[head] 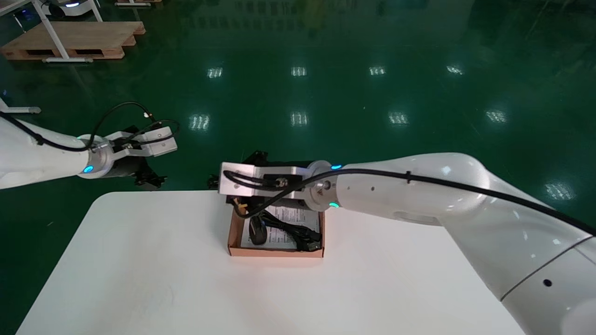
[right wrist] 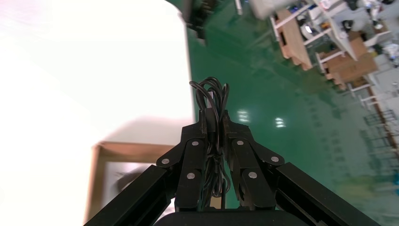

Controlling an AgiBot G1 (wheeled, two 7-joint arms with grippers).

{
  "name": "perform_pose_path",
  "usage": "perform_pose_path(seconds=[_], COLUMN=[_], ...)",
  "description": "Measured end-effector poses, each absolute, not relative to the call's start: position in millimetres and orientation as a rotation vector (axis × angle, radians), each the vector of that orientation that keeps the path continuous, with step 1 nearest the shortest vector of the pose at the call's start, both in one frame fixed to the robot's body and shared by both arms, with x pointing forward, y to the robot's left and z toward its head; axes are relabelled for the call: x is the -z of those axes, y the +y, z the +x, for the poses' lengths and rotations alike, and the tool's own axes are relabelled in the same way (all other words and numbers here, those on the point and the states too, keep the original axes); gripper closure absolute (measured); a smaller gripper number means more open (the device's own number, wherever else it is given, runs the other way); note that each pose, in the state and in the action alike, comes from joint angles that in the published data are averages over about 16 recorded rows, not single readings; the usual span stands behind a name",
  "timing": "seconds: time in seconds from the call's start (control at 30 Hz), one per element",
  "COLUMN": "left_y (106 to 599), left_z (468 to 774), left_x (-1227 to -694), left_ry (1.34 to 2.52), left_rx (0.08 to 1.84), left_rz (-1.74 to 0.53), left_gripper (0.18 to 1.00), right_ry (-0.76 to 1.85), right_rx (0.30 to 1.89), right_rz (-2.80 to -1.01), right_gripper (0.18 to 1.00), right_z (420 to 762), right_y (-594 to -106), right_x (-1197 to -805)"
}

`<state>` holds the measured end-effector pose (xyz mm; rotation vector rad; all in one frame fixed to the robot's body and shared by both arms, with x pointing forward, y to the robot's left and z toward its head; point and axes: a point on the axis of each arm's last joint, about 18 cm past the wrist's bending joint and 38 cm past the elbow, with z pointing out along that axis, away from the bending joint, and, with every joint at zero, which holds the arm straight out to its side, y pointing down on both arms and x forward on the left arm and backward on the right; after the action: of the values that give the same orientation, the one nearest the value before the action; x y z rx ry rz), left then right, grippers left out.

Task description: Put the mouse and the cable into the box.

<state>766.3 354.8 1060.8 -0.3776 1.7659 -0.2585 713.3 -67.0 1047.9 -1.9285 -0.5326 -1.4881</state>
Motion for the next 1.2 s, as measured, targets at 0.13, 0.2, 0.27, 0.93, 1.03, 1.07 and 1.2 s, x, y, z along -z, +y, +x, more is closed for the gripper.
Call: perform_pose_path(seconds=[0.13, 0.2, 0.27, 0.93, 1.03, 1.07, 1.2], left_y=[354.8, 354.9, 355.0, 355.4, 354.0, 353.3, 348.5], left_z=[766.4, 766.4, 766.4, 766.3, 766.5, 766.5, 766.7], left_x=[-1060.7, -1060.7, -1060.7, -1060.3, -1057.8, -1056.2, -1046.5], left_ry=[1.766, 1.766, 1.766, 1.766, 1.771, 1.774, 1.793], left_rx=[0.259, 0.259, 0.259, 0.263, 0.279, 0.289, 0.352], left_rz=[-0.377, -0.377, -0.377, -0.379, -0.38, -0.381, -0.387], left_gripper=[0.185, 0.184, 0.184, 0.183, 0.183, 0.183, 0.183], right_ry=[-0.502, -0.479, -0.455, -0.358, -0.352, -0.348, -0.317], right_rx=[1.477, 1.485, 1.497, 1.56, 1.549, 1.541, 1.489], right_rz=[-1.973, -1.996, -2.017, -2.078, -2.077, -2.076, -2.072], right_gripper=[0.95, 0.95, 0.95, 0.907, 0.886, 0.872, 0.823], right_z=[718.9, 723.6, 728.5, 746.9, 746.1, 745.7, 742.7], right_y=[-62.9, -64.8, -68.2, -87.8, -88.6, -89.2, -93.8], right_x=[-1026.8, -1018.5, -1011.8, -994.1, -993.4, -992.7, -987.5])
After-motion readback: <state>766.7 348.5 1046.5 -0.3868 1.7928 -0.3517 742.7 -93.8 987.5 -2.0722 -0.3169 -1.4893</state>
